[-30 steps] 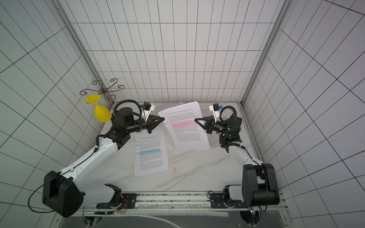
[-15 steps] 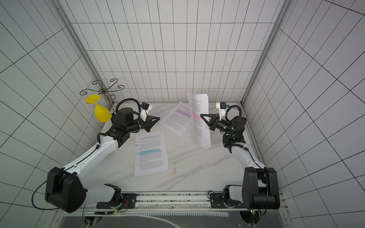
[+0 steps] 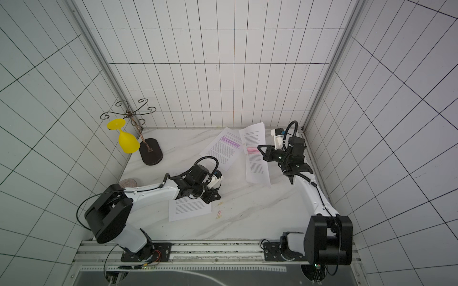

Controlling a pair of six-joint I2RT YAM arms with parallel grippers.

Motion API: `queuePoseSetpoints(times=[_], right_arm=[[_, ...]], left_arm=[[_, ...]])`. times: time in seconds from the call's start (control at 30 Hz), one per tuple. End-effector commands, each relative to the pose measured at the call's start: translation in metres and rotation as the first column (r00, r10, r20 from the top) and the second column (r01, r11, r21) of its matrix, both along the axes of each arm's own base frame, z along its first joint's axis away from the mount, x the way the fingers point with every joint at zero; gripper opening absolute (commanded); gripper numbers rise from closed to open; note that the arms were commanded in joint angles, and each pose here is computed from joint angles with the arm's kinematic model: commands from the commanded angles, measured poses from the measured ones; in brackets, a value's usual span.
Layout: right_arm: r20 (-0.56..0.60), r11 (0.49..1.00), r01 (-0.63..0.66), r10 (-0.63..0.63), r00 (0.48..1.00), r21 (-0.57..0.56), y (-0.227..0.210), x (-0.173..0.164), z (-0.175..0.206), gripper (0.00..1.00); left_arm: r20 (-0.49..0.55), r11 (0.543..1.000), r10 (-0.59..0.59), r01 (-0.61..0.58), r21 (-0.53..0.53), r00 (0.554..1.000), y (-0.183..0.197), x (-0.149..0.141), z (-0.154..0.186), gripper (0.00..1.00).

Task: Unclip the paperclips from the documents
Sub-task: Place the paper clip at the center of the board.

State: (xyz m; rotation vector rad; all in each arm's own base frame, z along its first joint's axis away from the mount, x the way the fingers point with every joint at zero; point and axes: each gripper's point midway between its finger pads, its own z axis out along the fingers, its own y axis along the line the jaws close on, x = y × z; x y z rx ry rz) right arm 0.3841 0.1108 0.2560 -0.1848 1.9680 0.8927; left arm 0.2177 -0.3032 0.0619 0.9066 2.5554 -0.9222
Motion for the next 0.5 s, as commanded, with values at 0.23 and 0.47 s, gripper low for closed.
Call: queuePoseSetpoints(times=[0.23, 0.47], right_arm=[[0.047, 0.998, -0.021, 0.024, 0.999, -0.052, 0.008, -0.006, 0.023, 0.0], [0.035, 0.995, -0.057, 0.06, 0.998, -0.081, 0.019, -0.013, 0.018, 0.0]], left_arm=[[0.018, 0.992, 0.107, -0.108, 0.058, 0.994, 0.008, 0.015, -0.026, 0.08], [0.07, 0.987, 0.14, -0.145, 0.075, 0.988, 0.013, 0.025, -0.018, 0.48]])
